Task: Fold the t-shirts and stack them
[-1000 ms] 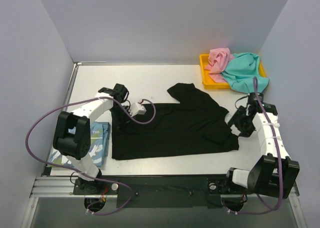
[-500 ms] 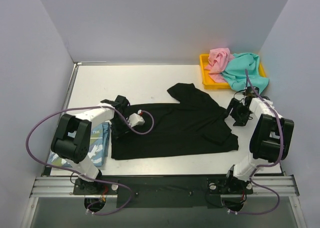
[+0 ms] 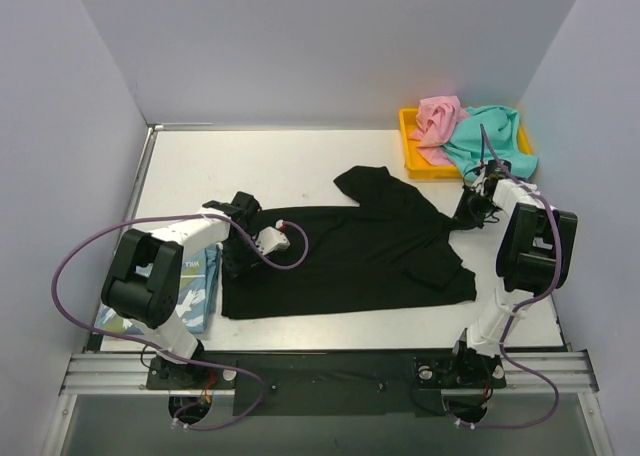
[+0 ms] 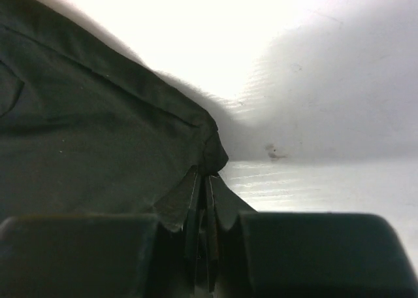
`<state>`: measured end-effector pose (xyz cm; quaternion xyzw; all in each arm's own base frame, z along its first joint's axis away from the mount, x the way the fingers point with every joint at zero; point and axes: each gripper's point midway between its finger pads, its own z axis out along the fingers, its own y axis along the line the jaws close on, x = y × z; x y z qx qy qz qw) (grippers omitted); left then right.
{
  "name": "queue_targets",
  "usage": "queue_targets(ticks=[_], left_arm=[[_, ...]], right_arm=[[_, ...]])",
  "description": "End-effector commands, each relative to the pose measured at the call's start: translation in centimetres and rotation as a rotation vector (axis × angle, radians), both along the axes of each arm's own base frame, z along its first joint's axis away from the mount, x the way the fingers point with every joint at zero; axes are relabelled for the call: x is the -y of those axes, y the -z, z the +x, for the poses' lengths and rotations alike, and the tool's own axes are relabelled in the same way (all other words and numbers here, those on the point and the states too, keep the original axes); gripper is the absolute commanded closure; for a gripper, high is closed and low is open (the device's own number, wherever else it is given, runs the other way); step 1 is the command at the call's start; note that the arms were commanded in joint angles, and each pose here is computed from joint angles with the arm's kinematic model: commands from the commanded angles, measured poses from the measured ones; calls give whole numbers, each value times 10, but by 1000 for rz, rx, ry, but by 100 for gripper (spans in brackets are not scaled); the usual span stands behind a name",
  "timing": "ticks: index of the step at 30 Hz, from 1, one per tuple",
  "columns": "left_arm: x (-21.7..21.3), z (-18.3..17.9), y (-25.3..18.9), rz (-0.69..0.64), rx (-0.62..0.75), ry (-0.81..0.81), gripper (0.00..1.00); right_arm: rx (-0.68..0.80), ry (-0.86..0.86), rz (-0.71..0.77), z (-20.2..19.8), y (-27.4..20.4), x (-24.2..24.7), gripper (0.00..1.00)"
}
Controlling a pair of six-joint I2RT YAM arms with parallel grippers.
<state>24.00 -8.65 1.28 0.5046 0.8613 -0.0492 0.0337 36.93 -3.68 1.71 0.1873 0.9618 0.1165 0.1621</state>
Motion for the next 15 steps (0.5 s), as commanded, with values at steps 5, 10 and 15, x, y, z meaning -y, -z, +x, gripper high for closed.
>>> queue_targets(ticks=[5,10,15], left_arm=[[-12,-4,28,64,-19,10,64],[-16,-12,34,77,-43,7,64],[-14,-10,32,71,-41,-3,64]], right_arm=[[162,-86,-79,59,-40,24,100],[209,-235,-152,76,-47,10,100],[158,-213,-169,71,-35,12,70]])
